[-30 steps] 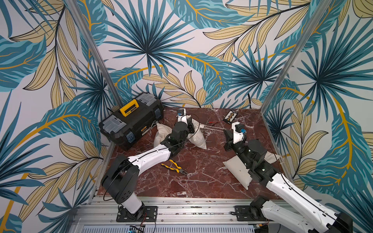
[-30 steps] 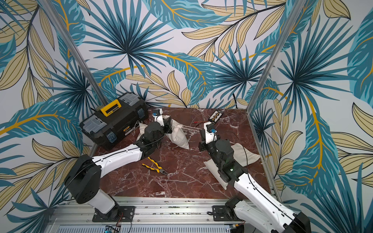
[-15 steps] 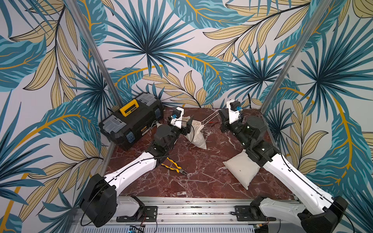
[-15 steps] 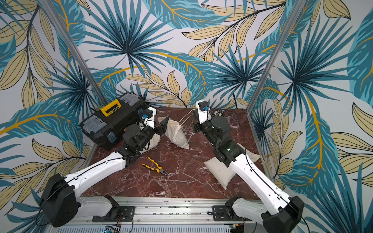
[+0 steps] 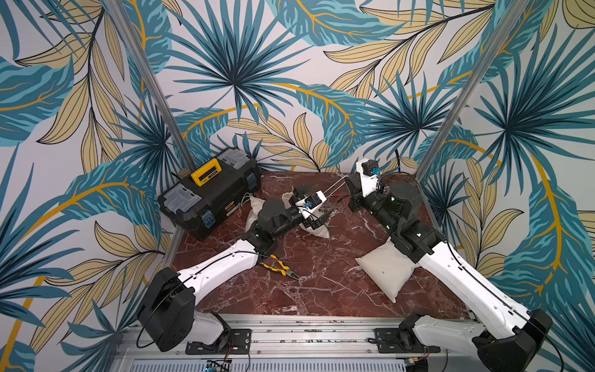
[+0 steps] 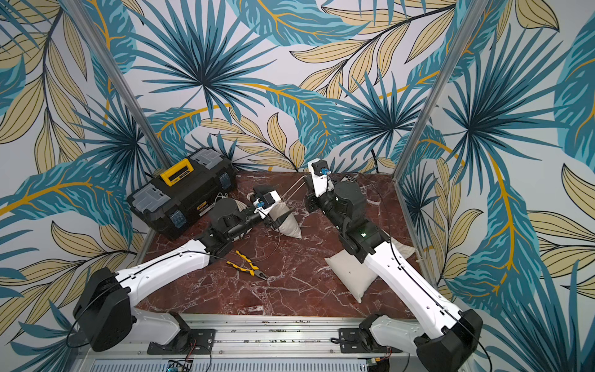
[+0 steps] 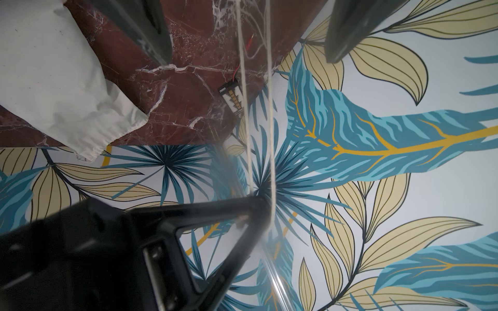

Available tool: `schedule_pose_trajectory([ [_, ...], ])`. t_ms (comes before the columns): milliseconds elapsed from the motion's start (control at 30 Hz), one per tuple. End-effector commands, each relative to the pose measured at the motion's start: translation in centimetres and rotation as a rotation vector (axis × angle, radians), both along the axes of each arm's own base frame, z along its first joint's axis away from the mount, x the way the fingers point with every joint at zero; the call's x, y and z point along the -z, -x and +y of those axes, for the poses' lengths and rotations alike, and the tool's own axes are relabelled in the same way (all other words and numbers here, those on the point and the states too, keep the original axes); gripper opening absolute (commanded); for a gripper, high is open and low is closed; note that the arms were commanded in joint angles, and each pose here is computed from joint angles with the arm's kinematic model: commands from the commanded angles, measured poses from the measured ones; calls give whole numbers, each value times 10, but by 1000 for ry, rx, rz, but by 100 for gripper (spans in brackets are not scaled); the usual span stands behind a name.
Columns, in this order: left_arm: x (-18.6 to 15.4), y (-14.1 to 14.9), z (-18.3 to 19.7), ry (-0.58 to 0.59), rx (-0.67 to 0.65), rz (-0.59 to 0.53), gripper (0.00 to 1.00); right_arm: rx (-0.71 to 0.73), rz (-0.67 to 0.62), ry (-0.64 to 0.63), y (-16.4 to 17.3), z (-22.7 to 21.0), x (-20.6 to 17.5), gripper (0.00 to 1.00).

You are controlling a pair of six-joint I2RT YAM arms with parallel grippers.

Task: Close the soil bag
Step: Frap the soil bag at the center of the board.

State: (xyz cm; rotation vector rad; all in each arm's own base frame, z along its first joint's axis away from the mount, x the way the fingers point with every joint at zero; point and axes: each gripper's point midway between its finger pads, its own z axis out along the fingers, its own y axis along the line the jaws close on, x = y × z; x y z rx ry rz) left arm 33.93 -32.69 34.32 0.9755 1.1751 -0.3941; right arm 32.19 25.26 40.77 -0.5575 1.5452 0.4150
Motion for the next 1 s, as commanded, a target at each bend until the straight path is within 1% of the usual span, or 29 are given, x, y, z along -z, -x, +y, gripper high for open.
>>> schedule_pose_trajectory([
  [0, -6, 0, -13, -66, 49, -35, 85, -8, -18, -31, 7, -4, -10, 0],
  [100, 2, -12, -14, -98, 7, -18, 68, 8, -27, -30, 8, -9, -11, 0],
  [133, 5, -16, -14, -112, -11, -11, 65, 19, -31, -29, 9, -12, -12, 0],
  [200, 17, -24, -10, -154, -73, 1, 54, 48, -45, -18, 11, -20, -14, 0],
  [300, 45, -40, 4, -246, -202, 17, 39, 116, -89, -10, 15, -39, -22, 0],
  [433, 73, -55, 15, -352, -310, 45, 28, 162, -130, -3, 24, -56, -33, 0],
  [467, 78, -61, 20, -368, -351, 53, 22, 174, -137, -3, 25, -60, -36, 0],
  [533, 84, -73, 31, -389, -442, 65, 17, 208, -146, 1, 28, -69, -39, 0],
  [667, 92, -93, 51, -438, -605, 72, 16, 260, -175, -25, 38, -89, -47, 0],
  [733, 94, -100, 59, -442, -666, 79, 10, 257, -184, -42, 43, -93, -49, 0],
  [767, 93, -100, 59, -427, -670, 83, 9, 250, -182, -42, 44, -92, -47, 0],
  [800, 85, -93, 52, -381, -625, 84, 10, 242, -172, -32, 42, -89, -43, 0],
  [833, 79, -82, 43, -336, -554, 75, 19, 234, -159, -19, 39, -84, -37, 0],
  [867, 70, -69, 34, -288, -475, 61, 33, 226, -147, -7, 35, -80, -32, 0],
  [900, 60, -54, 22, -240, -385, 39, 40, 215, -134, 3, 32, -75, -27, 0],
  [967, 40, -23, -3, -172, -206, 16, 47, 186, -110, 12, 26, -64, -17, 0],
])
